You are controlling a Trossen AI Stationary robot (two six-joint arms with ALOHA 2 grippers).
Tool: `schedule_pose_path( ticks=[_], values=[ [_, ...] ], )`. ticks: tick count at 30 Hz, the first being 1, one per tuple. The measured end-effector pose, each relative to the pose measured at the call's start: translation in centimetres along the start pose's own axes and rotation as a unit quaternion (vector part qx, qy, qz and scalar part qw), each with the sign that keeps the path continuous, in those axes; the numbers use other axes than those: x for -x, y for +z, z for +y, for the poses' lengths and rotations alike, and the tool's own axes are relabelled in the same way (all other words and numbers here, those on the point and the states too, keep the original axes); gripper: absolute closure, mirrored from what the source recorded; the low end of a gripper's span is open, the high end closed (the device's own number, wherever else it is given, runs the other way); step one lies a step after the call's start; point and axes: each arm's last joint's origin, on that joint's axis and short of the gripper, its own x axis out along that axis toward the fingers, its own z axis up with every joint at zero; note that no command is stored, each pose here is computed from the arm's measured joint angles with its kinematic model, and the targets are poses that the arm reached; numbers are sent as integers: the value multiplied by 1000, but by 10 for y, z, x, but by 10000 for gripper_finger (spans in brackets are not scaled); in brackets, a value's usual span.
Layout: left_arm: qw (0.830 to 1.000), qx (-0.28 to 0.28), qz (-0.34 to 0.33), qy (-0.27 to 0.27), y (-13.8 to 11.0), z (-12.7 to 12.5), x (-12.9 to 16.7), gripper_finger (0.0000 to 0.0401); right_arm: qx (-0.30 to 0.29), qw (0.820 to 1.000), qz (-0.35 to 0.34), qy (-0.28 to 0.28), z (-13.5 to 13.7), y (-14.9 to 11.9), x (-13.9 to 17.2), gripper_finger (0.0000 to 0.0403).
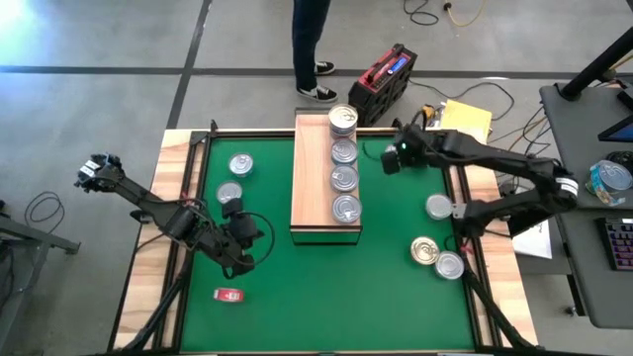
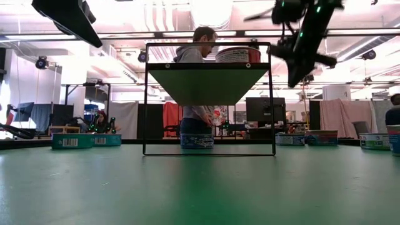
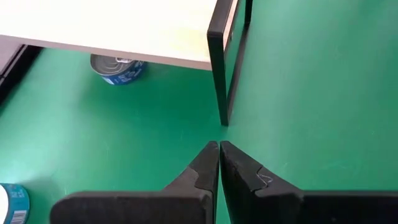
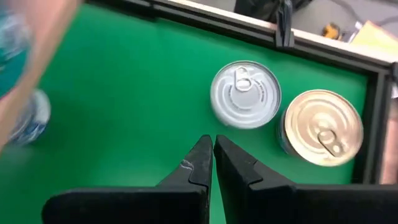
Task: Stack canned seafood by type on shelf
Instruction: Put the top blue tuna can on the shelf
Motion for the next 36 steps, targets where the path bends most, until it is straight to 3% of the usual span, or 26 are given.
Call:
schedule_pose_path(
  ticks=[11, 17, 26, 36],
  values=[
    [1000, -5, -1, 15, -1, 1, 0, 401, -34, 996, 49, -65, -23, 14, -69, 390],
    [1000, -6, -1, 15, -1, 1, 0, 401, -24, 996, 74, -40, -21, 10, -101, 390],
    [1000, -3, -1, 15, -1, 2, 0, 401, -41, 997, 55, -41, -33, 11, -111, 391],
    [1000, -4, 1, 16, -1, 1, -1, 401, -55, 996, 54, -41, -42, -11, -127, 391]
  ],
)
